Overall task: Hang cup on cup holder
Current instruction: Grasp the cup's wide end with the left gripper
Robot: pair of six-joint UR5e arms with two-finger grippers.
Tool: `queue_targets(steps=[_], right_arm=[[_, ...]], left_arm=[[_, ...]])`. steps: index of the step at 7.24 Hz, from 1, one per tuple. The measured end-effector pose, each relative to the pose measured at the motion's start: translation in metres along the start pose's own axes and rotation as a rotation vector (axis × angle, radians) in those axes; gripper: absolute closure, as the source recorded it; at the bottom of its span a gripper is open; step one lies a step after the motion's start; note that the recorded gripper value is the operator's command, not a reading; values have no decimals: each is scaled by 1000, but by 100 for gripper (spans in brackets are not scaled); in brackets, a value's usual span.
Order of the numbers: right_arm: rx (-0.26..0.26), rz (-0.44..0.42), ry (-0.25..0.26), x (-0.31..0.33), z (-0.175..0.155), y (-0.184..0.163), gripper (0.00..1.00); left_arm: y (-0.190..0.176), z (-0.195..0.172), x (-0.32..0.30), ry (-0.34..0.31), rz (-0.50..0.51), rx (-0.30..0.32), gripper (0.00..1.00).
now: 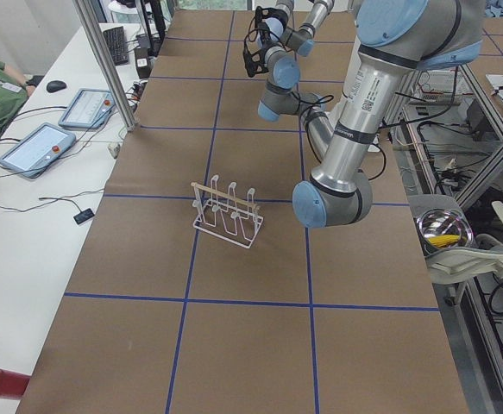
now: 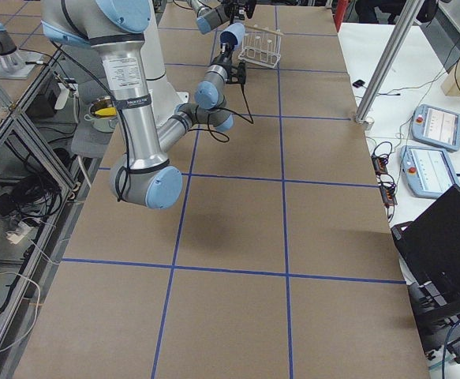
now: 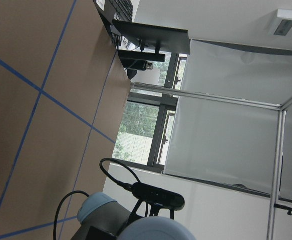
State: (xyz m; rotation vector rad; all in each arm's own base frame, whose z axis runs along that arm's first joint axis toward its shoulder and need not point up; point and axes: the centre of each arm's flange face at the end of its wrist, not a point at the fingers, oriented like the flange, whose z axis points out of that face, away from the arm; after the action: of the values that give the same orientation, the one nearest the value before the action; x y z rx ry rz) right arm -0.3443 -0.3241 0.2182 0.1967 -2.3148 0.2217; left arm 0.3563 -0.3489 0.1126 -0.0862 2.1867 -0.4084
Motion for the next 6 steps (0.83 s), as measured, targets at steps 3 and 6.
queue_targets(steps=[3, 6], right_arm=[[-8, 4, -3, 1, 3, 4, 100], [-14, 3, -1, 3, 4, 7, 50]], left_arm=[[6, 2, -2, -2, -6, -12, 5], [7, 2, -3, -2, -2, -16, 100]])
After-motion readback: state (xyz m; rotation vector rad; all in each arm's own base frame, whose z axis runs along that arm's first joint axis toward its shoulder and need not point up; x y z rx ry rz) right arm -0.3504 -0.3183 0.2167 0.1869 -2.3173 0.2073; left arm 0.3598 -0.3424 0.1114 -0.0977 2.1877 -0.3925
